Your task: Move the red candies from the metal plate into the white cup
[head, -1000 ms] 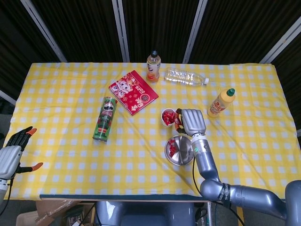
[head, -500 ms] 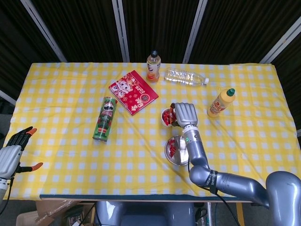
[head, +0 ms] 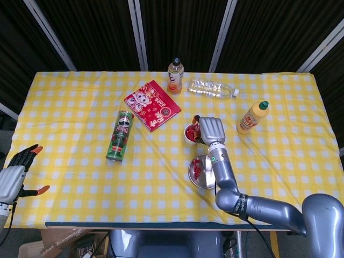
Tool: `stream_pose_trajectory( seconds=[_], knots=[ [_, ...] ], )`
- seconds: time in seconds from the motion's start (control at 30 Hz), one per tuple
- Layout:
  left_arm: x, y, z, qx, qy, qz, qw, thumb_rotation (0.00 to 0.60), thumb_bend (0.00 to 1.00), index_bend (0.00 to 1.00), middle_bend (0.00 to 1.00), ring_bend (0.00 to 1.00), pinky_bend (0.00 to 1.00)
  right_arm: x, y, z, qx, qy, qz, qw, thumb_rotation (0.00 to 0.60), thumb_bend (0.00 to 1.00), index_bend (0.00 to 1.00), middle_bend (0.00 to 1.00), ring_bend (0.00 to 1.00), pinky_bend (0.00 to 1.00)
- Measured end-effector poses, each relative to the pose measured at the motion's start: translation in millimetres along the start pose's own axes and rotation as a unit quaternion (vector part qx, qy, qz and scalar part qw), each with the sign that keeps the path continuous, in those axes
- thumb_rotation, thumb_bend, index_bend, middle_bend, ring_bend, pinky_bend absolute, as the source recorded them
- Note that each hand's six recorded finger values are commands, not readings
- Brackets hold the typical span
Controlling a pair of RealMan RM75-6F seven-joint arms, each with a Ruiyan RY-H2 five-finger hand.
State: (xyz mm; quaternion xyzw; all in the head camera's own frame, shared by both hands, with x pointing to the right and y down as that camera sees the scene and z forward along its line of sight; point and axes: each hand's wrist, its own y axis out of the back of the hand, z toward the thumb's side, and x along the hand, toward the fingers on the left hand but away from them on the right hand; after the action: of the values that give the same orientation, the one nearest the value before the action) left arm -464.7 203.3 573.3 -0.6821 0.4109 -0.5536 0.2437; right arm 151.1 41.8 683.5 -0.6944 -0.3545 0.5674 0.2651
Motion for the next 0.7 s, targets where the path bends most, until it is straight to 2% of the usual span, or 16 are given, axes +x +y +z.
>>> stream_pose_trajectory(
  seconds=[0.33, 0.5, 0.6, 0.7],
  knots=[
    [-0.9, 1.1, -1.1, 0.001, 0.000, 0.007, 1.0000, 0.600, 0.03, 0.00, 0.00, 0.00, 0.00, 17.3, 6.3, 1.2, -0.007, 0.014, -0.007, 0.9999, 0.600, 0.56, 0.35, 0.78, 0.77, 0.88],
    [-1.1, 2.0, -1.4, 0.003, -0.001, 0.012, 0.9999, 0.600, 0.03, 0.00, 0.00, 0.00, 0.00, 33.4, 16.2, 2.6, -0.010, 0.032, -0.024, 0.9991, 0.600, 0.56, 0.35, 0.75, 0.72, 0.83],
    [-1.7, 3.2, -1.5, 0.005, -0.002, 0.017, 0.9998, 0.600, 0.03, 0.00, 0.00, 0.00, 0.00, 49.6, 26.8, -5.1, 0.003, 0.044, -0.047, 0.9979, 0.600, 0.56, 0.32, 0.62, 0.59, 0.71],
    [-2.8, 4.9, -1.7, 0.009, -0.005, 0.025, 0.9996, 0.600, 0.03, 0.00, 0.00, 0.00, 0.00, 70.3, 37.2, -24.1, 0.031, 0.049, -0.077, 0.9954, 0.600, 0.55, 0.18, 0.35, 0.27, 0.43]
  ],
)
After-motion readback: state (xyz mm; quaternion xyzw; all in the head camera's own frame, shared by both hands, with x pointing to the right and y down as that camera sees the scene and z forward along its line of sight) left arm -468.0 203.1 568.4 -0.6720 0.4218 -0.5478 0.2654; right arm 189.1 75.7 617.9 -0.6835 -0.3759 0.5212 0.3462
